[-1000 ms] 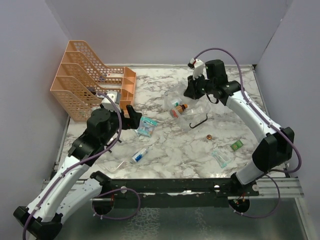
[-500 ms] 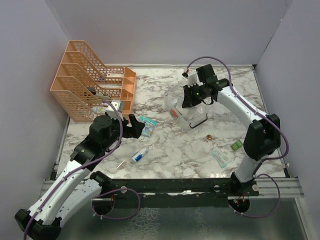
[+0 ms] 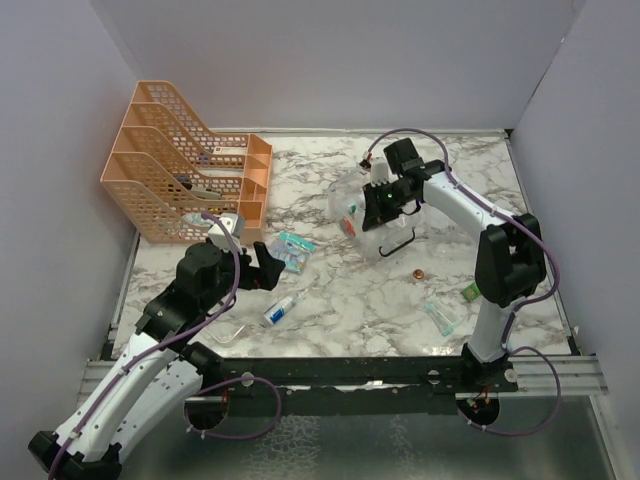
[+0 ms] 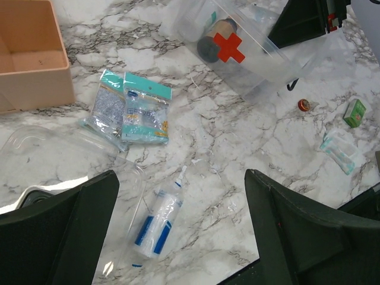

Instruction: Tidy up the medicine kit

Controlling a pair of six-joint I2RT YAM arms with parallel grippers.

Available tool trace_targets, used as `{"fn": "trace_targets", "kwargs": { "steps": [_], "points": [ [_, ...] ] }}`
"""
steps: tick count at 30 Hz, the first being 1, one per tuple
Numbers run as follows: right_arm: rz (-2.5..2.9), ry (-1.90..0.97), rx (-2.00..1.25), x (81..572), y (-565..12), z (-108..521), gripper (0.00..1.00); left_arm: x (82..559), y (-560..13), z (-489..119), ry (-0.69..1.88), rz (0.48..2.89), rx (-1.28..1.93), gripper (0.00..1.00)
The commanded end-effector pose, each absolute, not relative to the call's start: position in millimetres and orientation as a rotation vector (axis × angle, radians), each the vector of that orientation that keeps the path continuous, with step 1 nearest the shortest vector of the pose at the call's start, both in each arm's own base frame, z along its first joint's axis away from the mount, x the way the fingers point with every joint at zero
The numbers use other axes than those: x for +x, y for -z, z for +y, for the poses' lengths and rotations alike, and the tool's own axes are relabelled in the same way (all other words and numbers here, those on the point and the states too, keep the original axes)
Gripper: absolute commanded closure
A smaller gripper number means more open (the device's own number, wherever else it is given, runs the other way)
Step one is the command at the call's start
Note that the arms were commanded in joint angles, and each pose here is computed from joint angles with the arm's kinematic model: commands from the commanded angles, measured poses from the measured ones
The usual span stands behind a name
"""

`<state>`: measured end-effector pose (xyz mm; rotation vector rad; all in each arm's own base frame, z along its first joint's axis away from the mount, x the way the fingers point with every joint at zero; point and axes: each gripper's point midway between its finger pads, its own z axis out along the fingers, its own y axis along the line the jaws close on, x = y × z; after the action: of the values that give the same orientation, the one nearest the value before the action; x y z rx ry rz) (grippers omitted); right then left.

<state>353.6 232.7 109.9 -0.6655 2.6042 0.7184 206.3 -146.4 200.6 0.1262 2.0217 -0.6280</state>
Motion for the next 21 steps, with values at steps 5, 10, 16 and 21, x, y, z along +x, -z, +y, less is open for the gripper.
{"fn": "trace_targets", "kwargs": {
  "steps": [5,10,16,21],
  "points": [
    [2.673,-0.757,-0.614,350,-105,234,0.98,206,-193,-149,0.625,2.047,0.161,0.03],
    [2.66,-0.784,-0.594,353,-109,239,0.96,204,-190,-150,0.635,2.059,0.164,0.01],
    [2.694,-0.824,-0.561,343,-92,240,0.88,205,-190,-148,0.623,2.051,0.148,0.01],
    [2.682,-0.855,-0.545,344,-83,244,0.81,206,-190,-147,0.62,2.053,0.146,0.01]
  ]
}}
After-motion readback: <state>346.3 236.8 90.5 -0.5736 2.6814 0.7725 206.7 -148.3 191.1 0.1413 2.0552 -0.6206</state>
